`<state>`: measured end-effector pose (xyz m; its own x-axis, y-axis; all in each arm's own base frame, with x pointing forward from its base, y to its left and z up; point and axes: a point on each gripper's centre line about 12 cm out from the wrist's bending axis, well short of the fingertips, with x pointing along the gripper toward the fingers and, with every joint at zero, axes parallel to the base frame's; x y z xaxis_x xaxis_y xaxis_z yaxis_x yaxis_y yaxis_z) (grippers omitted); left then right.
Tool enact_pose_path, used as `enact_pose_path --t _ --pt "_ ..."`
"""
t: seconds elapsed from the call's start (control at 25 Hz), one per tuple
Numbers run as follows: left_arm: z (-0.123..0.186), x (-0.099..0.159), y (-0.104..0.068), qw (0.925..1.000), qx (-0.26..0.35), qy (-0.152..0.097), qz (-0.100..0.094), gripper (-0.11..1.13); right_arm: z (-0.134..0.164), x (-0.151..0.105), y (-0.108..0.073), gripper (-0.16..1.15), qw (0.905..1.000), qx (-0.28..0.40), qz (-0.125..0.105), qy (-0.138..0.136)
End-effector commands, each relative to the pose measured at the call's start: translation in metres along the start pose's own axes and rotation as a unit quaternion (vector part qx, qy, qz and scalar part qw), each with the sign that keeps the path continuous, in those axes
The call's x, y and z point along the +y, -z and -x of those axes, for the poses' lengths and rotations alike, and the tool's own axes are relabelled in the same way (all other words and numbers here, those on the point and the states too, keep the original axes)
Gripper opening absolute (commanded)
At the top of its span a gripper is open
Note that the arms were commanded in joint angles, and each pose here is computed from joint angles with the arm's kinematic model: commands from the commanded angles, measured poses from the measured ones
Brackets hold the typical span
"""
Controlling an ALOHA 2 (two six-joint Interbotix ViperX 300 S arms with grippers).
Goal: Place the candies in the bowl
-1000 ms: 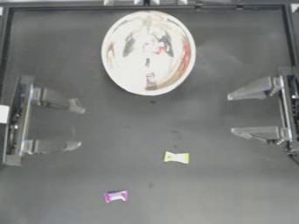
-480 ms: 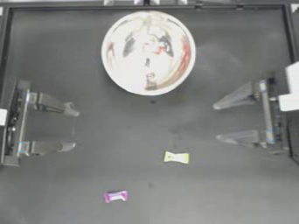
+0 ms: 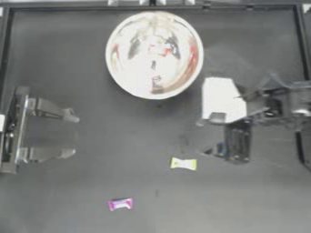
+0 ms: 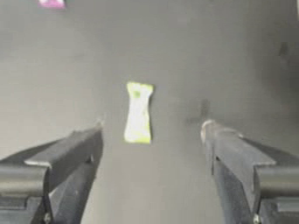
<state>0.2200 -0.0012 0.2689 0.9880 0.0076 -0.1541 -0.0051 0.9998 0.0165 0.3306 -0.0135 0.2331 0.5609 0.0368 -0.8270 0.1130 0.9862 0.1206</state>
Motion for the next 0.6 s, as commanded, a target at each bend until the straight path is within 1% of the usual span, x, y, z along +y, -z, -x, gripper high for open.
enact_pose_path --t 0.04,0.2,0.32,0.48,0.6 --pt "0.001 0.002 -0.005 0.9999 -0.009 -0.004 0.002 0.95 -0.013 0.008 -0.014 0.96 0.9997 0.023 0.009 0.003" --pt "0.002 0.003 -0.005 0.9999 -0.012 -0.006 0.003 0.95 -0.036 0.014 -0.013 0.96 0.9978 0.062 0.012 0.019" --pt "0.003 0.003 -0.004 0.9999 -0.011 -0.007 0.006 0.95 -0.053 0.021 -0.010 0.96 0.9956 0.086 0.020 0.031" --pt "0.003 0.004 -0.004 0.9998 -0.011 -0.009 0.010 0.95 -0.071 0.032 -0.005 0.96 0.9932 0.107 0.023 0.038" --pt "0.003 0.004 -0.003 0.9998 -0.010 -0.009 0.012 0.95 -0.082 0.033 -0.001 0.96 0.9918 0.118 0.025 0.042"
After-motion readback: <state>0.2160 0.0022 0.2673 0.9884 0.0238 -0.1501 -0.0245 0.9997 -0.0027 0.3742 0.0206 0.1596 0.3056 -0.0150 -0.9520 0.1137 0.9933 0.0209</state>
